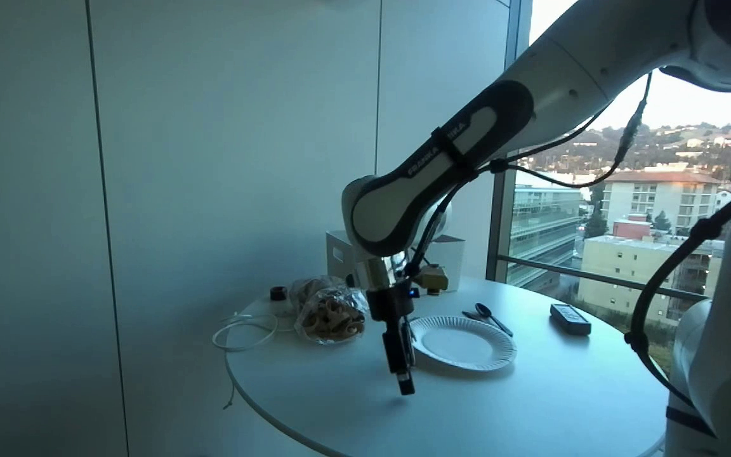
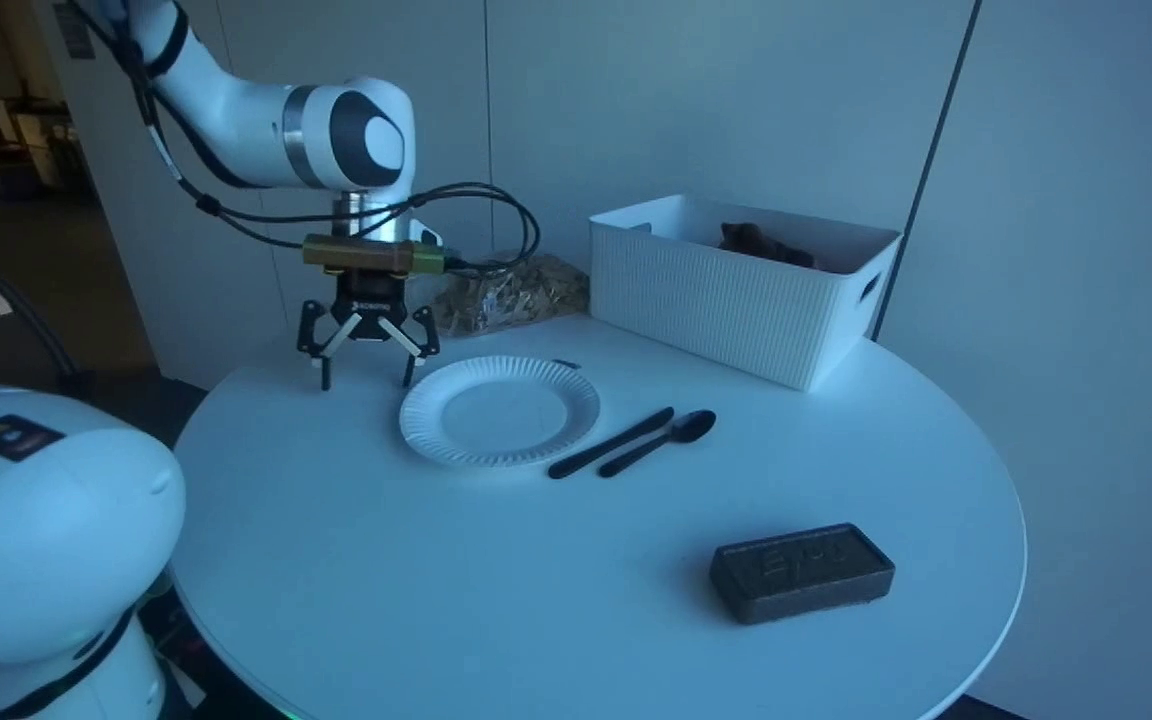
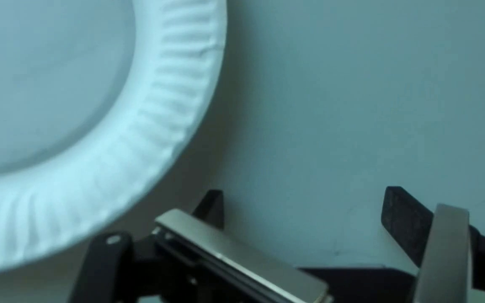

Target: Take the utensils off of the plate and put the rubber bands on it

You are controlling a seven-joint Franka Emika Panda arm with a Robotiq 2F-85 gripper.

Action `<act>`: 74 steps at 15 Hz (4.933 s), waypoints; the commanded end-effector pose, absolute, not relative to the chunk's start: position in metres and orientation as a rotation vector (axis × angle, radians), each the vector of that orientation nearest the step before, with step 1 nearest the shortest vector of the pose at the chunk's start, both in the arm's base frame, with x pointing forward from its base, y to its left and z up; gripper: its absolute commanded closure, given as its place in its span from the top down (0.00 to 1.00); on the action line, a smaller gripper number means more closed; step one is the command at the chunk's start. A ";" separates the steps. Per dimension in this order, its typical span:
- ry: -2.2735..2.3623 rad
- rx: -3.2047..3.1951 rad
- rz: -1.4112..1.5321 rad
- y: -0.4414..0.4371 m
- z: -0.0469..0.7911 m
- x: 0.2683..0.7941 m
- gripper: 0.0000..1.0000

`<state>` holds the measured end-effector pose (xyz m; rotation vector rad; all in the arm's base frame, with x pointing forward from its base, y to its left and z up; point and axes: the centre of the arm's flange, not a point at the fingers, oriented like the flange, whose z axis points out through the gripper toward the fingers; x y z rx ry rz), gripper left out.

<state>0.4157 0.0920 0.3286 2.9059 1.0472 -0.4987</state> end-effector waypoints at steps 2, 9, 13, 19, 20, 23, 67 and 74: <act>1.026 2.783 -0.194 0.148 0.328 0.428 1.00; 0.978 2.809 -0.113 0.157 0.341 0.428 1.00; 0.978 2.782 0.001 0.163 0.346 0.419 1.00; 0.952 2.776 0.247 0.176 0.384 0.387 1.00; 0.961 2.784 0.254 0.177 0.385 0.388 1.00; 0.954 2.815 0.300 0.170 0.384 0.407 1.00; 0.425 2.777 0.615 0.078 0.358 0.508 0.75; 0.462 2.820 0.548 0.087 0.345 0.499 0.27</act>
